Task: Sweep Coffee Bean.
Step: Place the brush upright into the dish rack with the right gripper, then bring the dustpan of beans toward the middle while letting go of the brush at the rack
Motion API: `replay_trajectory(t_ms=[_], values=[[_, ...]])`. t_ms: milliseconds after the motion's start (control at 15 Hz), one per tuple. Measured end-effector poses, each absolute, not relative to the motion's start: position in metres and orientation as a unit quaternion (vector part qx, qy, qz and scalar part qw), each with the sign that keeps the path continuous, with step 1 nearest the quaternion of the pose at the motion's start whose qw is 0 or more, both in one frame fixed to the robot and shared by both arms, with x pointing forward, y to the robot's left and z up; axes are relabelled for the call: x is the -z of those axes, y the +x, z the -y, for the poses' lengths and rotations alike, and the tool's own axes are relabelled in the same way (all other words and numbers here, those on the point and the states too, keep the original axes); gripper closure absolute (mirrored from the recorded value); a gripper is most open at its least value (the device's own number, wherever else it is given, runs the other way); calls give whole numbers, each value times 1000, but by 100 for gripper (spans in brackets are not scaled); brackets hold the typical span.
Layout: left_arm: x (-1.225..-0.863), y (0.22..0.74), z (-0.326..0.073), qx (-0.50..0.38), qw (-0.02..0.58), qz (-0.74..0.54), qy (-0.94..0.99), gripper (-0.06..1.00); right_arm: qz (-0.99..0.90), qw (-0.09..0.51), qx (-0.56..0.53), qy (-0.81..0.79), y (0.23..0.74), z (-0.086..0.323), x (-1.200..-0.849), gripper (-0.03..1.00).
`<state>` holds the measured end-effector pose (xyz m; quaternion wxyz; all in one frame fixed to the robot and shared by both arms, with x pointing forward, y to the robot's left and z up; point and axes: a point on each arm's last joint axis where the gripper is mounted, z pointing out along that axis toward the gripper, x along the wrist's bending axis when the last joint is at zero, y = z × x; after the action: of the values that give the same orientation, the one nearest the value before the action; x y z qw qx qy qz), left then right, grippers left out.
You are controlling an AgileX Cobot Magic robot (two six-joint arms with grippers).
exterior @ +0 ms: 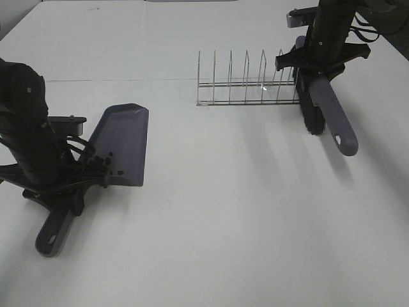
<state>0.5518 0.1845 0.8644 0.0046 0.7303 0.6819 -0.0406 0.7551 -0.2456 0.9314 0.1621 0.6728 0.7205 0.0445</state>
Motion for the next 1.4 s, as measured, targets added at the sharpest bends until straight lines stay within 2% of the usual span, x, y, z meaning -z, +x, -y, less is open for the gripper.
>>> replay_trajectory(t_ms=[67,133,267,333,400,600,867,1000,1400], values=[[-864,552,-184,41,5,-681,731,62,-720,162,-45,673,755,246,-931,70],[-864,552,-184,41,5,-681,731,62,-720,162,-45,673,755,246,-931,65],[-864,552,-184,41,5,-681,731,62,-719,160,-48,675,756,245,-930,36],[-864,552,-184,41,5,-681,731,62,-719,161,-46,674,756,245,-930,25],[-864,552,-184,41,5,-681,731,62,-720,164,-44,673,756,246,-930,20],[-869,557,-182,48,-2,-681,730,62,-719,170,-45,672,753,246,-942,16],[-876,578,-171,56,26,-693,718,62,-707,197,-90,673,744,246,-1001,16],[-880,583,-165,54,38,-691,720,62,-703,204,-106,673,741,245,-1017,16],[-871,572,-135,56,31,-661,748,62,-702,195,-109,677,739,244,-1018,16]])
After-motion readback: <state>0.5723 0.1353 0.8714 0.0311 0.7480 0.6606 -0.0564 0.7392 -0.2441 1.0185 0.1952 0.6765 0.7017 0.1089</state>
